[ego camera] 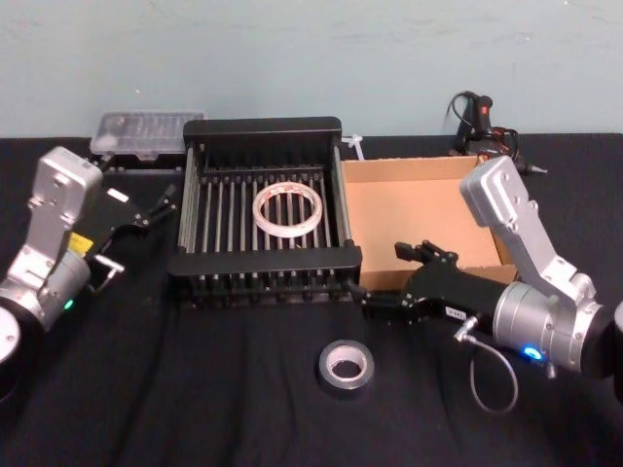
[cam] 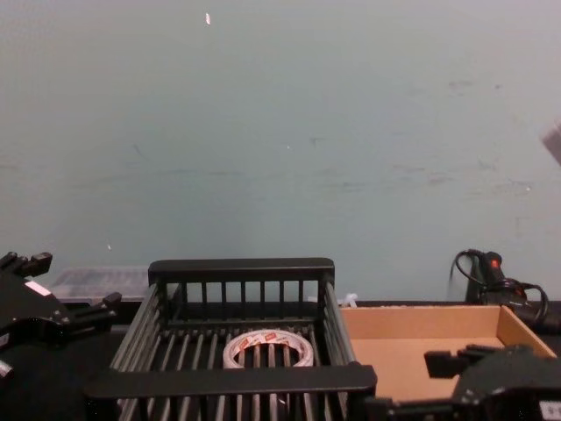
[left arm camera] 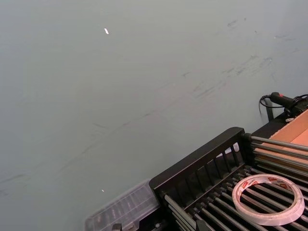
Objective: Pick up the white tape and place it into the black box , Pick up the silver tape and place it into the brown box.
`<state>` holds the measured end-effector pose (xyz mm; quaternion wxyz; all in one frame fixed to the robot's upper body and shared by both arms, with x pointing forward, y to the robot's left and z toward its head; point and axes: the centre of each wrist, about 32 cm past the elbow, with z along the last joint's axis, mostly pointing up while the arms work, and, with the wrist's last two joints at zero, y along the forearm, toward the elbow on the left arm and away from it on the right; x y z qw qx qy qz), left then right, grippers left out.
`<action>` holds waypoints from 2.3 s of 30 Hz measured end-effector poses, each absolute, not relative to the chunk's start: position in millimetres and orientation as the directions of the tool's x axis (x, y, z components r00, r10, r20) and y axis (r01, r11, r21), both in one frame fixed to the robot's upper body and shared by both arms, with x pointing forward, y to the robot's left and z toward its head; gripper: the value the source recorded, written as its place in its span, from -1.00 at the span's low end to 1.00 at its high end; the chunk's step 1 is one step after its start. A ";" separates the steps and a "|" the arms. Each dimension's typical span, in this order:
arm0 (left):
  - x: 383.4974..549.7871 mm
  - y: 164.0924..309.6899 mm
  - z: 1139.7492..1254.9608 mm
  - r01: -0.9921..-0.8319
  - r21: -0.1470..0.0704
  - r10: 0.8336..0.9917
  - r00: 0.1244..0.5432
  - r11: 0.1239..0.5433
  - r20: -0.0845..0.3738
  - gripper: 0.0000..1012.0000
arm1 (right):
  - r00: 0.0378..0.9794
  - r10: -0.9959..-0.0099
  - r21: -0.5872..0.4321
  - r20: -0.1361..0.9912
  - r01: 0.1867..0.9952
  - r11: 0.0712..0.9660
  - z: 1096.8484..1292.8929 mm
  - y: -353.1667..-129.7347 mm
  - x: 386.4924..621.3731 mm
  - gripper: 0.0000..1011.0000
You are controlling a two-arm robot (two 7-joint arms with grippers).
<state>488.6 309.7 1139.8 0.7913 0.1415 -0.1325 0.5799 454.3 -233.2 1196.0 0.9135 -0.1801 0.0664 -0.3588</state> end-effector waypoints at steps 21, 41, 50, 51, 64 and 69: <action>488.6 309.7 1139.8 -0.955 0.070 0.880 0.292 0.287 0.374 0.98 | 0.777 -0.628 -0.460 0.035 0.571 0.680 1185.8 -227.1 447.4 0.98; 488.6 309.7 1139.8 -0.955 0.070 0.880 0.292 0.287 0.374 0.98 | 0.793 -0.609 -0.516 0.032 0.535 0.669 1173.6 -218.4 447.5 0.98; 488.6 309.7 1139.8 -0.955 0.070 0.880 0.292 0.287 0.374 0.98 | 0.792 -0.610 -0.527 0.023 0.528 0.666 1168.7 -216.8 449.2 0.98; 488.6 309.7 1139.8 -0.955 0.070 0.880 0.292 0.287 0.374 0.98 | 0.792 -0.610 -0.528 0.021 0.527 0.666 1168.2 -216.7 449.5 0.98; 488.6 309.7 1139.8 -0.955 0.070 0.880 0.292 0.287 0.374 0.98 | 0.791 -0.612 -0.538 0.012 0.521 0.663 1162.1 -215.2 453.1 0.98; 488.6 309.7 1139.8 -0.955 0.070 0.880 0.292 0.287 0.374 0.98 | 0.790 -0.613 -0.538 0.012 0.522 0.662 1161.3 -214.9 454.1 0.98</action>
